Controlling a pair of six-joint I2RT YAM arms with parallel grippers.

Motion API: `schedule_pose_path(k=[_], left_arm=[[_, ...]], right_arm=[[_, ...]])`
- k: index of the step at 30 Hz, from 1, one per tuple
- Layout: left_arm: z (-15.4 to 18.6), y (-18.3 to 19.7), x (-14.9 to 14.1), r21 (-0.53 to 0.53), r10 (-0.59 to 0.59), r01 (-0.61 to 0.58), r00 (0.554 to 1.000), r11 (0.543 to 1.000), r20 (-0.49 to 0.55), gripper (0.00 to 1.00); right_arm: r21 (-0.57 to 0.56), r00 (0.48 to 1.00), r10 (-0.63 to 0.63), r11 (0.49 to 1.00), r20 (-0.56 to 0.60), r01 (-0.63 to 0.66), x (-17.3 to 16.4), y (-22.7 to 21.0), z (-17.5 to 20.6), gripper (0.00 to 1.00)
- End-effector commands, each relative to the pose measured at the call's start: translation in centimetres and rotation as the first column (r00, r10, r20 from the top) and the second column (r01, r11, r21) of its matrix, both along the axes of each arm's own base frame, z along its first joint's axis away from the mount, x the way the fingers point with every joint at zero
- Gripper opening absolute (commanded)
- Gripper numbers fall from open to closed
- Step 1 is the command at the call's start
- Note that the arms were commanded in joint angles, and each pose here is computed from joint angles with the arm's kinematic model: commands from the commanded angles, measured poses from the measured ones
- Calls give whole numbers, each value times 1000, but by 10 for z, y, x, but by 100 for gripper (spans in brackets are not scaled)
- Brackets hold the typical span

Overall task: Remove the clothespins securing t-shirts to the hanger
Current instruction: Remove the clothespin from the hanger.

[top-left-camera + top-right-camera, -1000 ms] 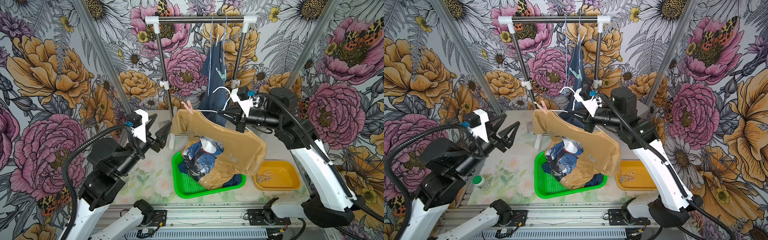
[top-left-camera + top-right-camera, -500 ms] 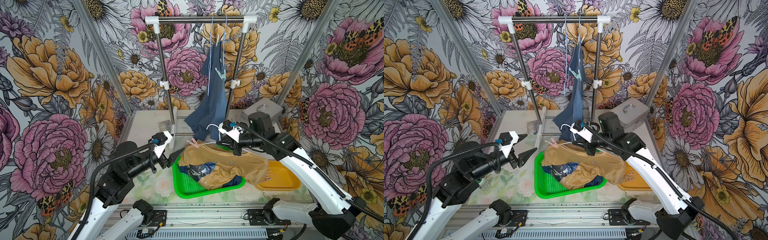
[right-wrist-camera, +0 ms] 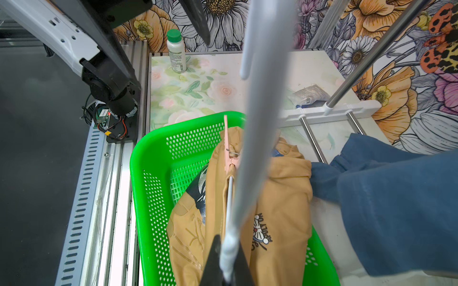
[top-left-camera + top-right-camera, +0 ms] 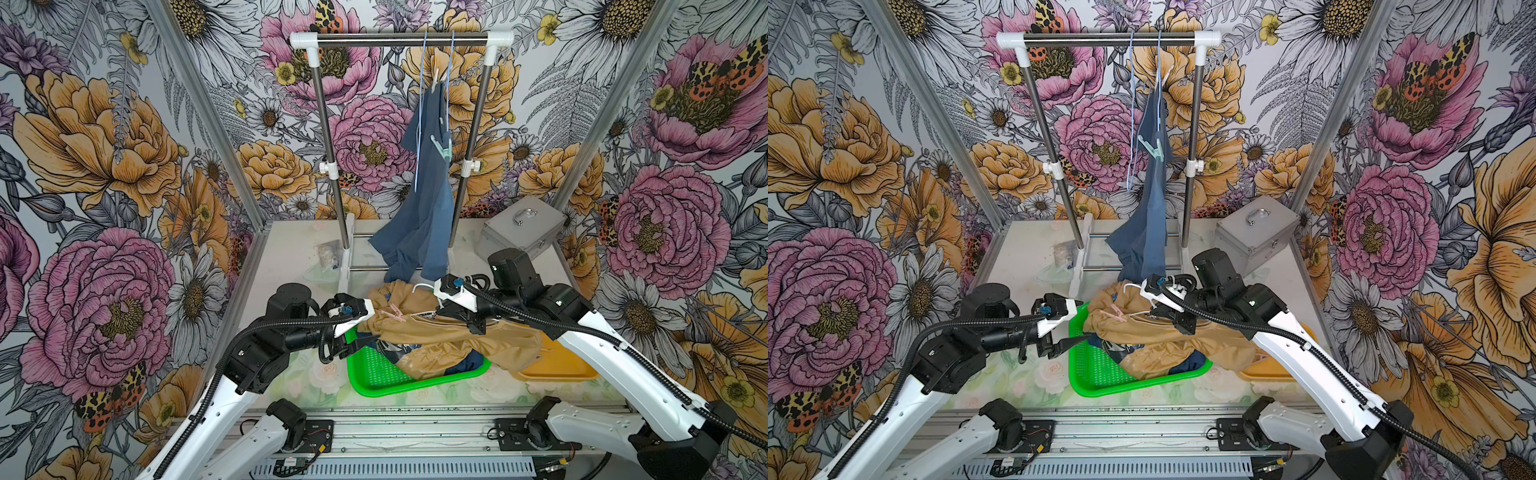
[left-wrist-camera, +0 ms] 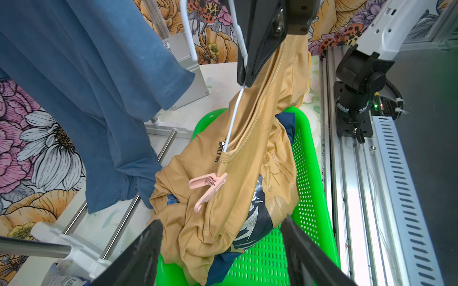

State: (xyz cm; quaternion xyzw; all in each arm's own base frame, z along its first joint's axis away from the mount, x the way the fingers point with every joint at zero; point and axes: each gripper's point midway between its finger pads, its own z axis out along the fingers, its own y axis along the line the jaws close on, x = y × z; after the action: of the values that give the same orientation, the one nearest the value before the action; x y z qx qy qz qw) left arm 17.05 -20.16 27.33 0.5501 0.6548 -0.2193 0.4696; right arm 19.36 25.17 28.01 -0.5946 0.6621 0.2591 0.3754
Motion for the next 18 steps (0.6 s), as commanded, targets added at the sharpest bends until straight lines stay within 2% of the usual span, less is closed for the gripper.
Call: schedule_pose_path(k=[1,6,11,18], left_arm=[[-21,-6,0,52,-76,77,997,996,-21,76],[-39,-14,10,105,-134,138,990,985,-46,76],[-55,-21,22,161,-192,192,981,968,-18,75],[-63,-34,39,151,-206,198,978,968,39,73]], right_arm=[[-16,998,35,999,60,-34,-4,1,4,0],[-12,994,60,998,87,-59,-9,3,12,0],[-1,993,69,998,91,-69,-12,4,18,0],[-7,994,70,998,89,-70,-13,5,16,0]])
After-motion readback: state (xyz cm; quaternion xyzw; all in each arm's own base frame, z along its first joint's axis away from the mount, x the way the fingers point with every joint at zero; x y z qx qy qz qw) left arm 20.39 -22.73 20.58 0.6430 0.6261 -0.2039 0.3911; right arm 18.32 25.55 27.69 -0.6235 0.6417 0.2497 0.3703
